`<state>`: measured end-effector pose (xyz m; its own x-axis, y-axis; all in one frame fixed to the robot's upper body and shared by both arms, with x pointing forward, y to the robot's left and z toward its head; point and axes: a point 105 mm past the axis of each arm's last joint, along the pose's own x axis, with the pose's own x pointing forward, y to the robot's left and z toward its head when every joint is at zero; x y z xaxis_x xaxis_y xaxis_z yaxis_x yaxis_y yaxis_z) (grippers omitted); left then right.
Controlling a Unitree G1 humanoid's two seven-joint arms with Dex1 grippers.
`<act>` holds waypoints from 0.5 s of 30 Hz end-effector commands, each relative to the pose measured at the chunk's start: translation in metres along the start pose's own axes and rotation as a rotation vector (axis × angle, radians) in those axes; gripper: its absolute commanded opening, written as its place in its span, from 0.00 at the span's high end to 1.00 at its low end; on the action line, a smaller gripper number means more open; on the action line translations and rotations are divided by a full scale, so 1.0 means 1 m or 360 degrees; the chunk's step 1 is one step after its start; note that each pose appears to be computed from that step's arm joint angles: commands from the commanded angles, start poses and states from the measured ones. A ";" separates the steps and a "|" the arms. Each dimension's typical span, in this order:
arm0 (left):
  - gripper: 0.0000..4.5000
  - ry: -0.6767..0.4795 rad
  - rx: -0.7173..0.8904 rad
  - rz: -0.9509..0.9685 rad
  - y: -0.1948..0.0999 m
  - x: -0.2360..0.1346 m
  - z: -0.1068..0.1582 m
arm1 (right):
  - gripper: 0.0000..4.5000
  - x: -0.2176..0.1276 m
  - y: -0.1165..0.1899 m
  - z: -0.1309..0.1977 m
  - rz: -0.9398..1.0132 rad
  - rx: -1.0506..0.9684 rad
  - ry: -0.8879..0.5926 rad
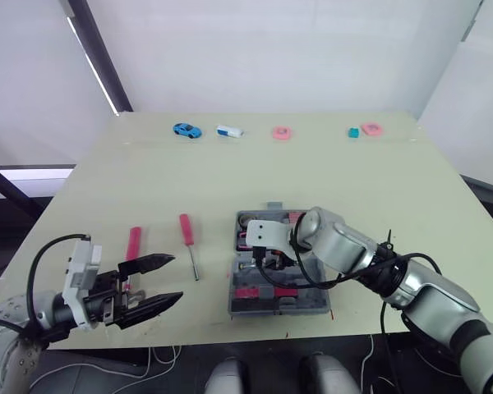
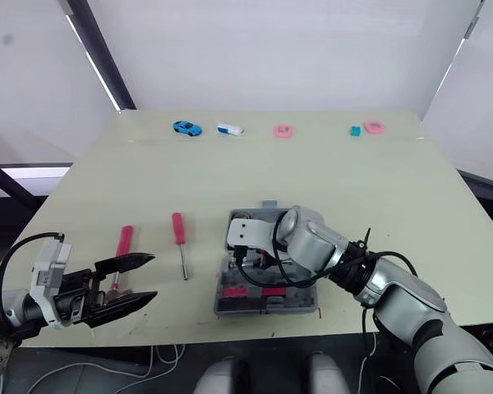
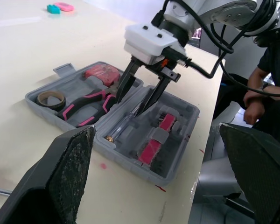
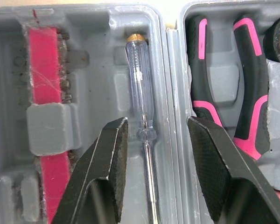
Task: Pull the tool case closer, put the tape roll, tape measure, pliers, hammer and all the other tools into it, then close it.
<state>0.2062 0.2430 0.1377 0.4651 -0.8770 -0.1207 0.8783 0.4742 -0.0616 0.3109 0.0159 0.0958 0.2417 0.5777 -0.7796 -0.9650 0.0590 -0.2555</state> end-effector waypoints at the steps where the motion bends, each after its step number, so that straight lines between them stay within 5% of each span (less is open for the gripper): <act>1: 0.00 -0.0045 0.0055 0.0018 0.000 0.000 0.006 | 0.54 -0.025 0.002 0.023 0.0009 -0.0004 -0.0377; 4: 0.00 -0.0075 0.0059 0.0016 0.000 0.003 0.007 | 0.54 -0.038 0.005 0.028 -0.0014 0.0053 -0.0827; 7: 0.00 -0.0099 0.0052 0.0006 -0.001 0.005 0.005 | 0.54 -0.037 0.007 0.008 -0.0016 0.0185 -0.1003; 11: 0.00 -0.0102 0.0045 0.0001 0.000 0.004 0.003 | 0.78 -0.026 0.011 -0.011 -0.0036 0.0237 -0.1062; 13: 0.00 -0.0102 0.0044 -0.0004 0.001 0.005 0.002 | 0.99 -0.020 0.008 -0.015 -0.0073 0.0250 -0.1049; 15: 0.00 -0.0101 0.0044 -0.0010 0.002 0.006 0.000 | 0.99 -0.015 0.005 -0.017 -0.0092 0.0268 -0.1042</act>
<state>0.2110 0.2383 0.1343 0.4694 -0.8806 -0.0657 0.8794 0.4729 -0.0555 0.2995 -0.0080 0.0845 0.2168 0.9328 -0.2880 -0.9751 0.1929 -0.1092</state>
